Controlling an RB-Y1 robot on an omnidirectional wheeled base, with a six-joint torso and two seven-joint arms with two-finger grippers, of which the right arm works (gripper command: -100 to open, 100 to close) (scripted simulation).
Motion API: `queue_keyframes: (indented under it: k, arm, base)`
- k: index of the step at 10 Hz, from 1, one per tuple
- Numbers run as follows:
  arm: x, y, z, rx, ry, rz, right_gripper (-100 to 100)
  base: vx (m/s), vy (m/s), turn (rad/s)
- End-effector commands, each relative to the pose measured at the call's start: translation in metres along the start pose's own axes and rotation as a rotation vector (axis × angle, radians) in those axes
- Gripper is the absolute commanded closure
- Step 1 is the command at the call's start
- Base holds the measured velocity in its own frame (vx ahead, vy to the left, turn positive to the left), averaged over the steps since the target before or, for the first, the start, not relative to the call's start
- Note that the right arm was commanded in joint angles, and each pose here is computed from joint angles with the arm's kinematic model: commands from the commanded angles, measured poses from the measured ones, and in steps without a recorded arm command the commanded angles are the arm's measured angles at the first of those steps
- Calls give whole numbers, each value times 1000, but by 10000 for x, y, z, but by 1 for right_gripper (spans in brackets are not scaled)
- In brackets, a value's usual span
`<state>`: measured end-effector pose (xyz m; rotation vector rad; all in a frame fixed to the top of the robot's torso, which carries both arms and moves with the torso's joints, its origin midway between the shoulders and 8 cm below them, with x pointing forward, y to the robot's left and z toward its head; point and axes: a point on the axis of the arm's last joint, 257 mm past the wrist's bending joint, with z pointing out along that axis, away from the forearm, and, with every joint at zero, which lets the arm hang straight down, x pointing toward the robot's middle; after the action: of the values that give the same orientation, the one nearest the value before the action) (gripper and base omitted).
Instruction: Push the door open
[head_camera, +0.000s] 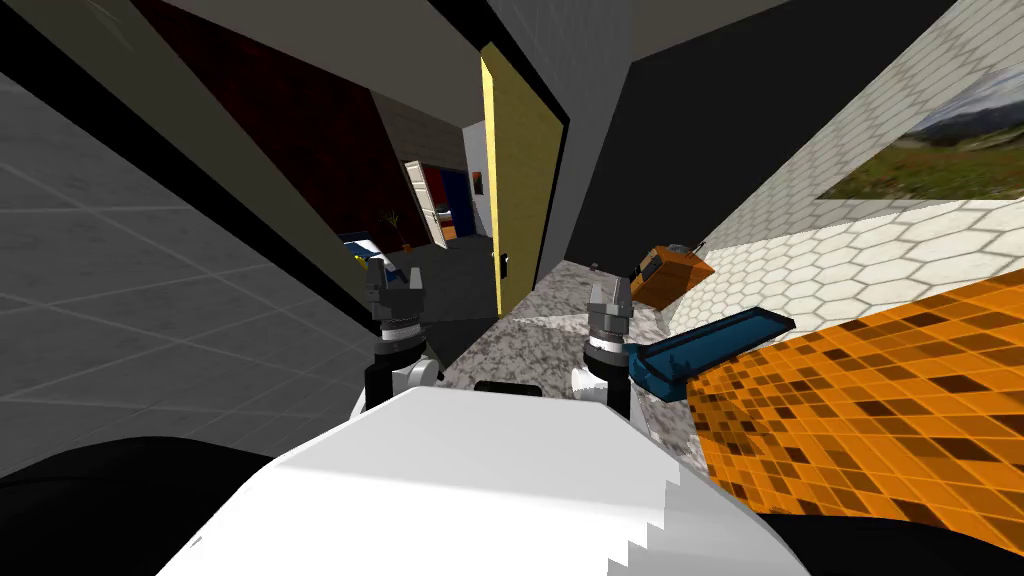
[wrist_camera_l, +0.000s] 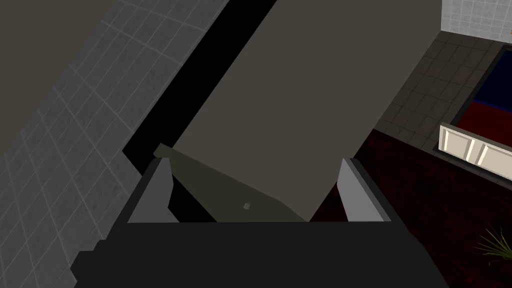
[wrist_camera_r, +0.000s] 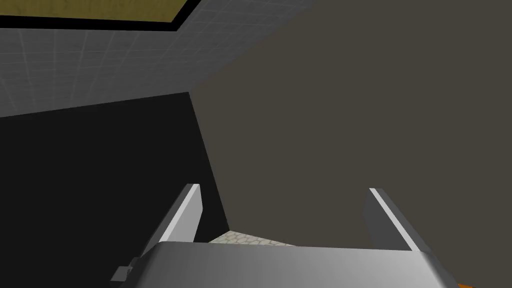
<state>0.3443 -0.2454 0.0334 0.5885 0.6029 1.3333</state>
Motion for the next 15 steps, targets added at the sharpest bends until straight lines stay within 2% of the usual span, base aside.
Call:
queue_keyframes:
  k: [1, 15]
  arm:
    - [63, -112, -4, 17, 17, 12, -100]
    - [659, -1122, -93, 180, 147, 111, -100]
  base:
    - [156, 31, 50]
    - [98, -59, 80]
